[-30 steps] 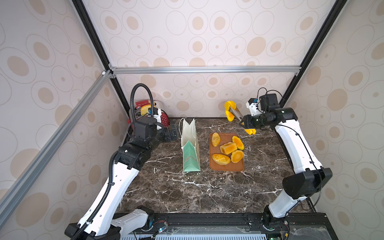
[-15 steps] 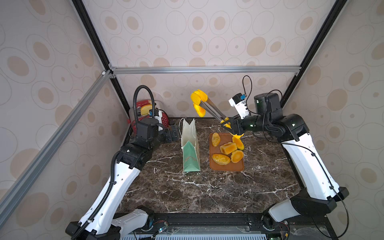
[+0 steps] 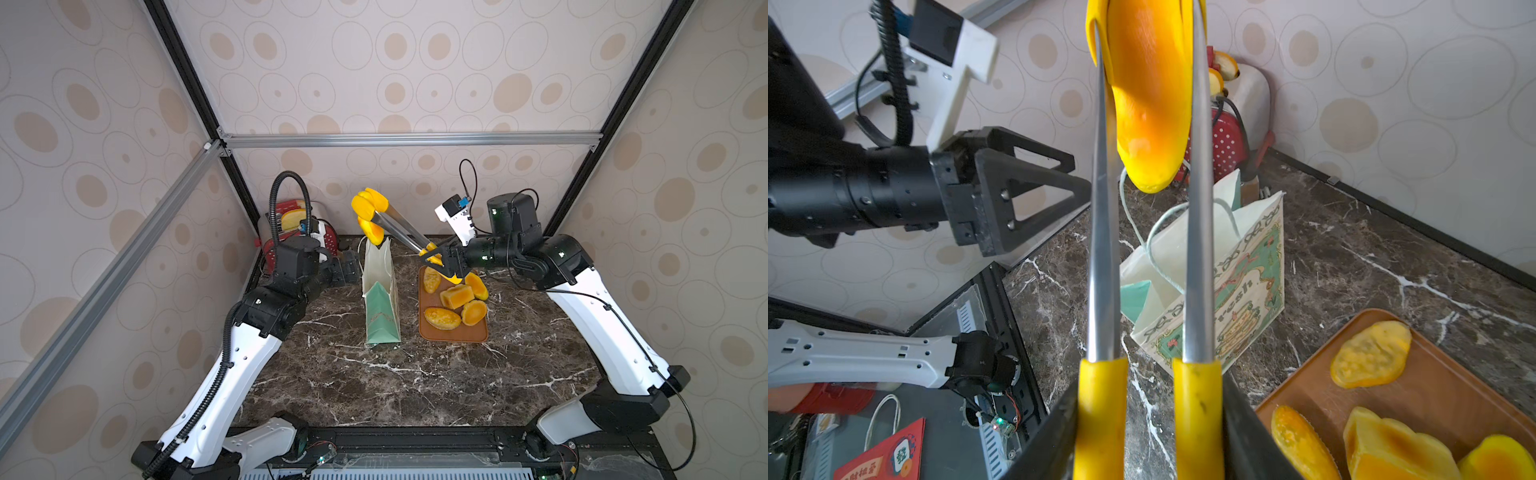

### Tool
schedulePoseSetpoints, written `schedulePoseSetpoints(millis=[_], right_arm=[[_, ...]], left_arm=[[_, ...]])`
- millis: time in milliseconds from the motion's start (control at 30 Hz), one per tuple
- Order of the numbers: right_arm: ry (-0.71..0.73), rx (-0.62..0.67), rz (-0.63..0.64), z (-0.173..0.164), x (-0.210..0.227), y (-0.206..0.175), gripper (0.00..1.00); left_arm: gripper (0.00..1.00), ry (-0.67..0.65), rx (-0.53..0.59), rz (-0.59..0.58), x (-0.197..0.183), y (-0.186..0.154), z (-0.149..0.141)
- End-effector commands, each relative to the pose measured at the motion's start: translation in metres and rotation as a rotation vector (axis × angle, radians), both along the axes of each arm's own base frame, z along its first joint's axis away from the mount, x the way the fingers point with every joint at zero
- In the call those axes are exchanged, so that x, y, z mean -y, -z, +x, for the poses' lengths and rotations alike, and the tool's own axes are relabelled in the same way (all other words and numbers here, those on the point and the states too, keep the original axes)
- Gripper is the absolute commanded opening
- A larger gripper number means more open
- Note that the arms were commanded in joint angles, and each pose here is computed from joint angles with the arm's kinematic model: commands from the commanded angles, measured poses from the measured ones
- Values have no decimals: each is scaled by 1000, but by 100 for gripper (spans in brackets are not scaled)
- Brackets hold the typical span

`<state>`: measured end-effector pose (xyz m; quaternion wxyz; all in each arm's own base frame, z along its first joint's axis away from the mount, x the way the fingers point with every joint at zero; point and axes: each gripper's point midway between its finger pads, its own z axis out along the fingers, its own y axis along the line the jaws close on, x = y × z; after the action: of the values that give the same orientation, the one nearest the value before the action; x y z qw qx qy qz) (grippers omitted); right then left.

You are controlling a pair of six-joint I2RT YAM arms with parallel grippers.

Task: Pack bread into a paper bag
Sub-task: Place the fake bread in the paper bag.

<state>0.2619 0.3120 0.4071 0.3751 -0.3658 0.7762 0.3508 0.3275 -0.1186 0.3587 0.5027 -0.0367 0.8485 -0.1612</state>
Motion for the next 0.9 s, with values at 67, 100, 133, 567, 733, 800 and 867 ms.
schedulePoseSetpoints(millis=[67, 100, 133, 567, 733, 800, 867], right_arm=[[12, 60, 48, -4, 6, -8, 49], [12, 58, 49, -5, 6, -6, 49], [16, 55, 48, -6, 8, -5, 49], [27, 47, 55, -10, 12, -3, 70], [50, 80, 76, -12, 18, -15, 70], [91, 115, 70, -10, 27, -23, 69], [142, 151, 49, -9, 40, -30, 70]], left_arm=[[99, -13, -9, 17, -5, -2, -7], [99, -14, -8, 19, -5, -2, -7], [99, -14, -7, 18, -5, -3, -7], [99, -18, 1, 15, -6, -7, -9], [99, -19, 4, 15, -7, -9, -9], [99, -15, 5, 10, -5, -10, -9], [99, -7, 6, 6, -3, -11, -9]])
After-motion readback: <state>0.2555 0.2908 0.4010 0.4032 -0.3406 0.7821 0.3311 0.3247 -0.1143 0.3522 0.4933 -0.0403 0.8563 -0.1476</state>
